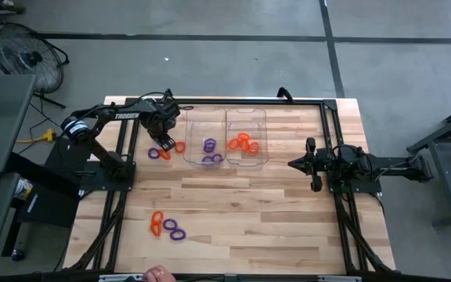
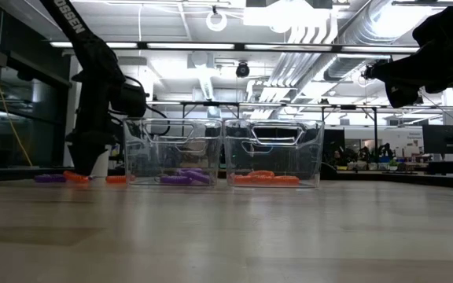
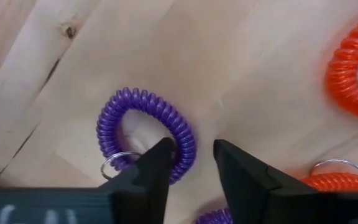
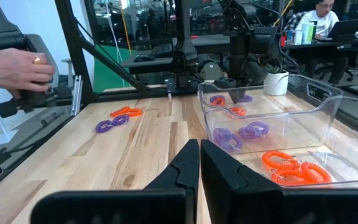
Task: Sort spring keychains
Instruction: Put the purple spring keychain into the left transparent bin
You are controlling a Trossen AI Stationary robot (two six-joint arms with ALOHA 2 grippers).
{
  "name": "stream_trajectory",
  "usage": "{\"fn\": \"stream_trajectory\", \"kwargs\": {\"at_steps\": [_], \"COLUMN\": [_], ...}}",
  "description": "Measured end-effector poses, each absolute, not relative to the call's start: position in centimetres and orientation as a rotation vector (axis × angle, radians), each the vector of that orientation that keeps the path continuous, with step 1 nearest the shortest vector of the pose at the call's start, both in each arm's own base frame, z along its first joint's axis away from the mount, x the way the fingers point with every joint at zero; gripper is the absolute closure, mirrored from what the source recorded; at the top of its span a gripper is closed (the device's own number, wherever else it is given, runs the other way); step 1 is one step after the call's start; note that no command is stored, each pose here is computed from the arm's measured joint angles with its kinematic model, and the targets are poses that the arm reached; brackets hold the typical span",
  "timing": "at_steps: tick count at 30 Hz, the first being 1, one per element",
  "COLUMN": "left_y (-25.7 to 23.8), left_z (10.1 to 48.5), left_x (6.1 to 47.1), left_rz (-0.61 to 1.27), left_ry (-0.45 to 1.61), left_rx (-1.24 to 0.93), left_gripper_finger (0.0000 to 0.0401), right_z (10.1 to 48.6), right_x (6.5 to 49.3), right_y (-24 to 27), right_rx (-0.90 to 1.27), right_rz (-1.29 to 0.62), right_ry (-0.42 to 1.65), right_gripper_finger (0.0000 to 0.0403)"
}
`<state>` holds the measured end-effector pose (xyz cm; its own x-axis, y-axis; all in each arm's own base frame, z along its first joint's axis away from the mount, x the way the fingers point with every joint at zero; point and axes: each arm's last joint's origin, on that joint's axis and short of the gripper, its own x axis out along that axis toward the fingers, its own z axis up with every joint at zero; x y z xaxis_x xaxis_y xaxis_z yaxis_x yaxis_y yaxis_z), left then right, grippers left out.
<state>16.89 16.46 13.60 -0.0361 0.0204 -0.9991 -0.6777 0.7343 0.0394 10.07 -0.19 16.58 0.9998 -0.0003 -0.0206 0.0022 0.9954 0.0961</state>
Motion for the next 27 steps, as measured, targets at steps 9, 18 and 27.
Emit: {"fn": "stream_trajectory", "kwargs": {"at_steps": [9, 18, 27], "left_y": [16.3, 15.9, 14.7], "left_z": [13.5, 14.6, 18.3], "left_x": [16.8, 16.4, 15.2], "left_rz": [0.608, 0.617, 0.649], "left_ry": [1.53, 1.495, 1.37], "left_rx": [-0.577, -0.578, -0.547], "left_gripper_finger": [0.0388, 0.0397, 0.0399], "right_z": [16.6, 16.6, 16.6], "right_x": [10.1, 10.1, 10.1], "right_y": [-0.2, -0.2, -0.2], "right_rx": [0.096, 0.096, 0.096], "right_rz": [-0.002, -0.002, -0.001], "right_ry": [0.021, 0.021, 0.021], "right_gripper_finger": [0.0392, 0.0392, 0.0392]}}
